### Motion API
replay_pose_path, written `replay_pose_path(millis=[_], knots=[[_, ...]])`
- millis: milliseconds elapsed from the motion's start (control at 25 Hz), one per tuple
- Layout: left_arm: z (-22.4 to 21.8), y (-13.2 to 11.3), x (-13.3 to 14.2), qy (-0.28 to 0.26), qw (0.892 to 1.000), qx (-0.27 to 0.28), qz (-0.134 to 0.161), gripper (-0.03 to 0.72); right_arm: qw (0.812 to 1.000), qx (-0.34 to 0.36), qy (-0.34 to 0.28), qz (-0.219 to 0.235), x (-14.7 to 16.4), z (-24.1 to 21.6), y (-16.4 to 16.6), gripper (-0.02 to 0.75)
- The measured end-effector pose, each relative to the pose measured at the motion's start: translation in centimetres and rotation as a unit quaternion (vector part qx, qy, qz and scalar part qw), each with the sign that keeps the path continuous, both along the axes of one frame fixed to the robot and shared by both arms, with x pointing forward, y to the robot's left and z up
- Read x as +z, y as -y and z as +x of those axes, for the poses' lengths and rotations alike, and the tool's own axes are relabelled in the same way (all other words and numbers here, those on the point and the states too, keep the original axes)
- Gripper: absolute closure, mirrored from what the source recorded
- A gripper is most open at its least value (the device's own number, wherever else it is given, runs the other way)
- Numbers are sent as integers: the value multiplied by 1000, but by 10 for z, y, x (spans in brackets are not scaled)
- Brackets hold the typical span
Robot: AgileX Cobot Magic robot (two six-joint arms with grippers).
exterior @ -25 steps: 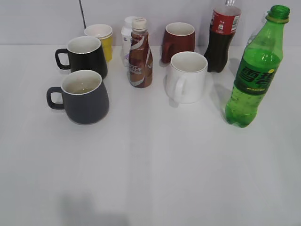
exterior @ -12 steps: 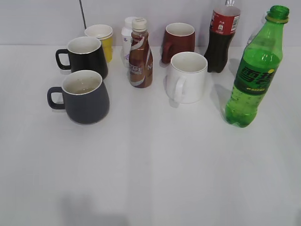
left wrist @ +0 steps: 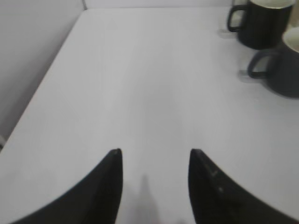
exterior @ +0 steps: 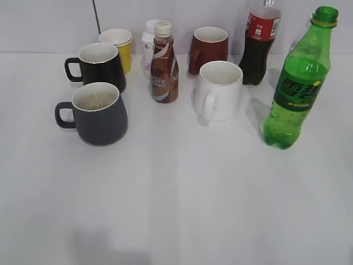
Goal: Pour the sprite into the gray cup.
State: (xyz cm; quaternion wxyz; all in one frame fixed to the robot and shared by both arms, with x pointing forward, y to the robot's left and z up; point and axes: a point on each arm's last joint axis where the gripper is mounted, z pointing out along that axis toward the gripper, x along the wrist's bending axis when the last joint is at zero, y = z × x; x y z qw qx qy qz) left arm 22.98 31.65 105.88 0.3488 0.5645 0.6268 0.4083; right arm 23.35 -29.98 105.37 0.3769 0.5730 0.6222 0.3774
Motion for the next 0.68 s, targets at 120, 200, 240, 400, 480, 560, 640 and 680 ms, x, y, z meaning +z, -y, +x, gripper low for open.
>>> replay_pose_path(millis=[120,200,240,400,480,560,640,680], knots=[[0,0,0,0,1000,6,1,347,1000,-9,0,0,0,0,0,146],[0,0,0,0,1000,6,1,363,1000,-9,1,0,0,0,0,146],[0,0,0,0,1000,6,1,372,1000,-10,1,0,0,0,0,146],[0,0,0,0,1000,6,1,412,1000,-10,1,0,0,0,0,146],[0,0,0,0,1000,6,1,435,1000,-10,1,0,0,0,0,146],[0,0,0,0,1000,6,1,448,1000,-10,1,0,0,0,0,146],[0,0,0,0,1000,6,1,451,1000,-10,1,0,0,0,0,146],[0,0,0,0,1000,6,1,452,1000,-10,1,0,0,0,0,146]])
